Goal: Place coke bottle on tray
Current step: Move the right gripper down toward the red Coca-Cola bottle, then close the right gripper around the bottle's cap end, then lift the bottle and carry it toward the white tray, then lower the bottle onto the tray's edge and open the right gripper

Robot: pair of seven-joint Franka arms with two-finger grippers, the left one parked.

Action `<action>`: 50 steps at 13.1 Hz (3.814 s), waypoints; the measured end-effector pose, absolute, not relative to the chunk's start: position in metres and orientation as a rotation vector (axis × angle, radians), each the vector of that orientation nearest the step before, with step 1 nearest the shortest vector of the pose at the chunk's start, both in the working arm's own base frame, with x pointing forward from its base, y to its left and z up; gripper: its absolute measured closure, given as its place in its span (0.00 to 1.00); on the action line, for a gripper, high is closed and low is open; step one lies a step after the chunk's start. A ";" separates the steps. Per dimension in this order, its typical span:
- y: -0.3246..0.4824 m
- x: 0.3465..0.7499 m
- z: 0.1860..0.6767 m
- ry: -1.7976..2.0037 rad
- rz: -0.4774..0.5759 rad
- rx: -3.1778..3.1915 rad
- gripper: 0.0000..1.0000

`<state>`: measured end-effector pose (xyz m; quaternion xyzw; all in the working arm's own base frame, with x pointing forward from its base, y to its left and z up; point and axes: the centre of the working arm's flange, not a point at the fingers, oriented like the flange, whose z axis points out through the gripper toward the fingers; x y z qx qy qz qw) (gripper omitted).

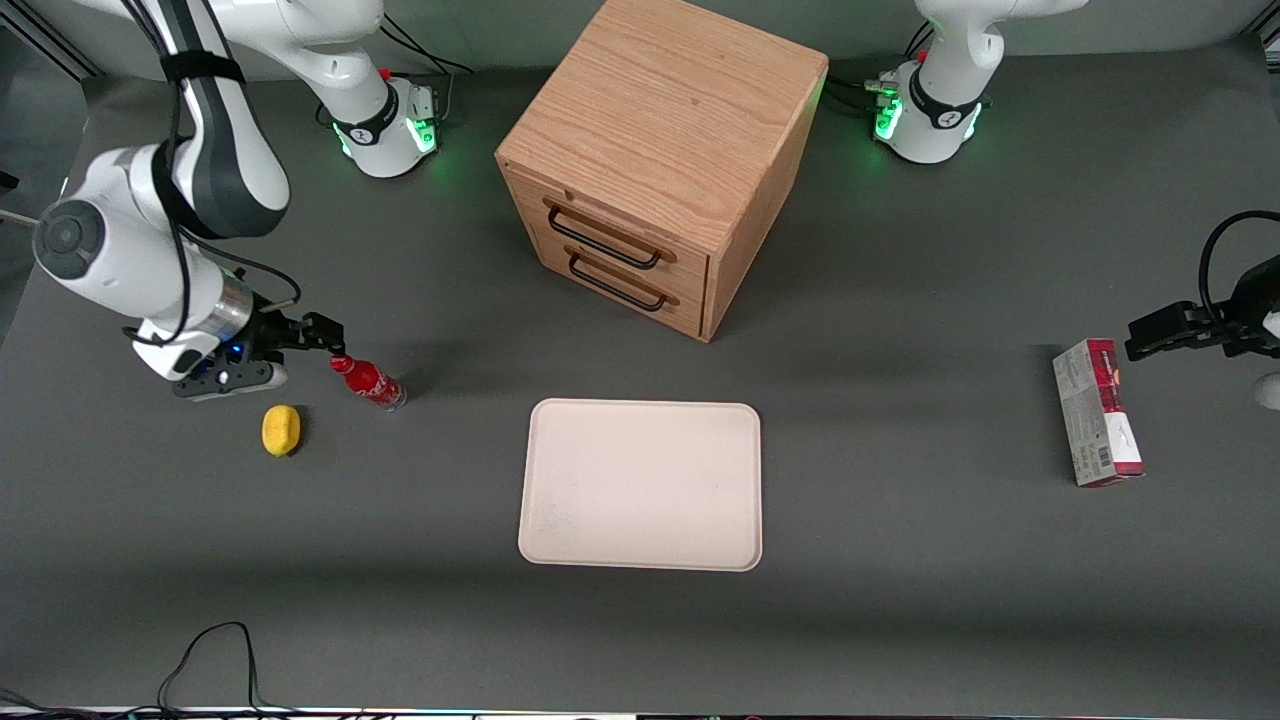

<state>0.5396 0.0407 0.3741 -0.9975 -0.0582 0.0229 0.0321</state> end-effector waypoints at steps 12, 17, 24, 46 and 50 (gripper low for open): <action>0.051 0.528 0.326 -0.185 0.080 -3.076 0.17; 0.049 0.528 0.327 -0.182 0.077 -3.077 0.68; 0.054 0.552 0.384 -0.200 0.133 -3.066 0.68; 0.324 0.722 0.347 0.367 -0.029 -2.974 0.68; 0.327 0.721 0.340 0.334 -0.064 -3.028 0.68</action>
